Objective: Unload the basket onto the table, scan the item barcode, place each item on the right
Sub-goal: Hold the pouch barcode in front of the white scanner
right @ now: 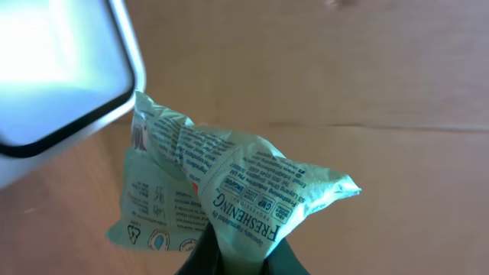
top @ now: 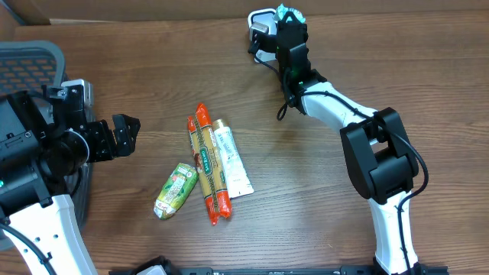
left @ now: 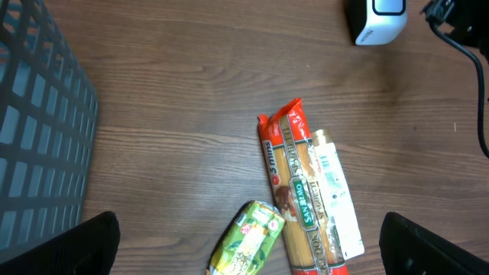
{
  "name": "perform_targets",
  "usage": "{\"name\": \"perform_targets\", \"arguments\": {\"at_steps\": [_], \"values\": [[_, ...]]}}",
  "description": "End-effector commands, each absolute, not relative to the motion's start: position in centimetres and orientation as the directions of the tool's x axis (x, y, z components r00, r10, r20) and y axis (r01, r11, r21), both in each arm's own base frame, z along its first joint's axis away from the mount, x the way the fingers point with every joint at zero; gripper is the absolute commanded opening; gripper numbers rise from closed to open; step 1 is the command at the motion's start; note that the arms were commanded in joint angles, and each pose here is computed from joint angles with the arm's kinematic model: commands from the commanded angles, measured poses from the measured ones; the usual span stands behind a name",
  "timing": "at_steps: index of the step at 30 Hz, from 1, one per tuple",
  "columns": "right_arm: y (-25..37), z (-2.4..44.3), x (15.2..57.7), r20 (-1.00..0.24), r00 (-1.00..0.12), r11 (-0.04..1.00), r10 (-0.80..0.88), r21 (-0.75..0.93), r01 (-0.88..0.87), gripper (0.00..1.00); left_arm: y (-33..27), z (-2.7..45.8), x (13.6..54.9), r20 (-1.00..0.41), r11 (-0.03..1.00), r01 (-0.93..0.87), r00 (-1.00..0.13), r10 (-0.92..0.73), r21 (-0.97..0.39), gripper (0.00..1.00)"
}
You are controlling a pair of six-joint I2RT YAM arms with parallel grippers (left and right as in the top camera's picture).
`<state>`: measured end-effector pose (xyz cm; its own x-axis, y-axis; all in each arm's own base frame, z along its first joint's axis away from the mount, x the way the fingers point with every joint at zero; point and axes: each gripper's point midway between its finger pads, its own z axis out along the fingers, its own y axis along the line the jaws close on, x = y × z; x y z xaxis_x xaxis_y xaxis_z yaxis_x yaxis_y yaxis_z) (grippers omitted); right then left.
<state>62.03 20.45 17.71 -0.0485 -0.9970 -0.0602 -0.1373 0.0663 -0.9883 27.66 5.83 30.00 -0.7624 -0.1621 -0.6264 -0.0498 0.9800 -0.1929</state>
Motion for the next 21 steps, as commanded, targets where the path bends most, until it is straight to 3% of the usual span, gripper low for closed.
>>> {"name": "perform_targets", "arguments": {"at_steps": [1,17,21], "values": [[20.9,21.9,62.1,-0.035,-0.012,0.035,-0.999,-0.998,-0.045,0.04,5.7,30.1,27.8,-0.636,0.981,-0.026,-0.758,-0.144,-0.191,0.99],[24.5,19.8,61.1,-0.001,0.116,-0.014,-0.993,-0.992,-0.129,0.04,5.7,30.1,27.8,-0.636,0.981,-0.026,-0.758,-0.144,-0.191,1.0],[24.2,20.1,61.2,-0.114,0.085,0.102,-0.99,-0.986,-0.133,0.04,5.7,30.1,27.8,-0.636,0.981,-0.026,-0.759,-0.144,-0.191,0.99]]}}
